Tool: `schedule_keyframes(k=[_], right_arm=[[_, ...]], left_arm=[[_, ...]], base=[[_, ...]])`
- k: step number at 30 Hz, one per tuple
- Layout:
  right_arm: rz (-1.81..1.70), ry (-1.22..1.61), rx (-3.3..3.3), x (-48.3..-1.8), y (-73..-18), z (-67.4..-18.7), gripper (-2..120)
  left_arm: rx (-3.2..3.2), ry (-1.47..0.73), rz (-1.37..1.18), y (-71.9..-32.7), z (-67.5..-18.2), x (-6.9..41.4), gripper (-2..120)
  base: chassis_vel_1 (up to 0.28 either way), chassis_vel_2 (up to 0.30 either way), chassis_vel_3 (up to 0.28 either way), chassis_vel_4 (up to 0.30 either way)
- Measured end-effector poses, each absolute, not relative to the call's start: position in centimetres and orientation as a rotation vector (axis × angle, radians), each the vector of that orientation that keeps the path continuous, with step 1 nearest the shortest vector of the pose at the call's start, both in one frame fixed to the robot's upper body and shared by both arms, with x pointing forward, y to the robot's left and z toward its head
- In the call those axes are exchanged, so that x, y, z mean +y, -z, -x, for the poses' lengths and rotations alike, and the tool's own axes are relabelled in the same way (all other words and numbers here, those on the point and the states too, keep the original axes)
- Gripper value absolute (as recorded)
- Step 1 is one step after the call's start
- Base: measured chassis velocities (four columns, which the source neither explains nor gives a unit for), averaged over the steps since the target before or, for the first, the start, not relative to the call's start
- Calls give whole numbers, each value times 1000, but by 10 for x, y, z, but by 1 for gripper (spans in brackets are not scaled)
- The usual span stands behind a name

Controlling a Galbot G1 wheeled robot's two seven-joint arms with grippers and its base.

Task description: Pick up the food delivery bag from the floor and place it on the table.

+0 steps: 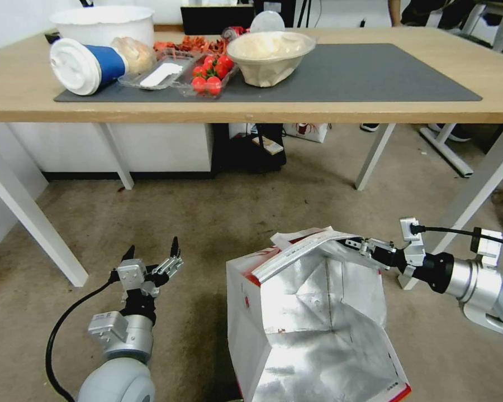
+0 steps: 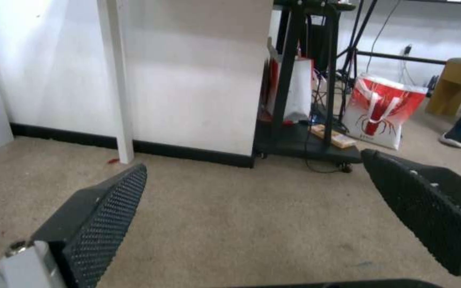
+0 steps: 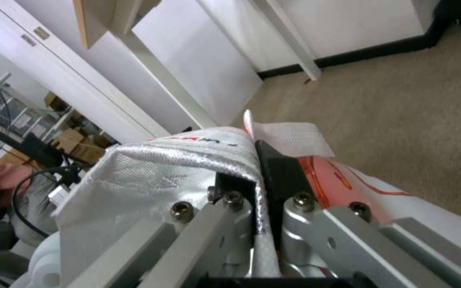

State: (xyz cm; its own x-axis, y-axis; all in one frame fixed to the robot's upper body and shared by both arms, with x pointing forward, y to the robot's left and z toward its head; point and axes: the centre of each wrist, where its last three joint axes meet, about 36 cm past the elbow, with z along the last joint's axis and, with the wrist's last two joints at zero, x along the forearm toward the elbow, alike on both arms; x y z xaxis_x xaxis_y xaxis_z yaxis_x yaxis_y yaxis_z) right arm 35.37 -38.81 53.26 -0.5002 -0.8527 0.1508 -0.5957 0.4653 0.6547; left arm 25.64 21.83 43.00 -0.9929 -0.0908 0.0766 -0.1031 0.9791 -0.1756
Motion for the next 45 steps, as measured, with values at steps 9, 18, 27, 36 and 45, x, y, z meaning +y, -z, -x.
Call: schedule_keyframes(k=[9, 18, 27, 36, 45], right_arm=[[-1223, 728, -2248, -384, -535, -351, 0], [-1236, 720, -2240, -381, -532, -347, 0], [-1240, 718, -2238, -379, -529, -343, 0], [-1250, 712, -2234, -376, -525, -338, 0], [-1253, 714, -2237, -376, -521, -335, 0]], left_arm=[[-3058, -281, -156, -431, -256, 217, 100], [-3062, -283, -165, -432, -257, 217, 100], [-3072, -295, -174, -432, -256, 215, 100], [-3070, -312, -168, -433, -254, 214, 100], [-3068, -312, -163, -434, -253, 214, 100]], base=[[0, 0, 0, 0], [0, 0, 0, 0], [0, 0, 0, 0], [0, 0, 0, 0], [0, 0, 0, 0]])
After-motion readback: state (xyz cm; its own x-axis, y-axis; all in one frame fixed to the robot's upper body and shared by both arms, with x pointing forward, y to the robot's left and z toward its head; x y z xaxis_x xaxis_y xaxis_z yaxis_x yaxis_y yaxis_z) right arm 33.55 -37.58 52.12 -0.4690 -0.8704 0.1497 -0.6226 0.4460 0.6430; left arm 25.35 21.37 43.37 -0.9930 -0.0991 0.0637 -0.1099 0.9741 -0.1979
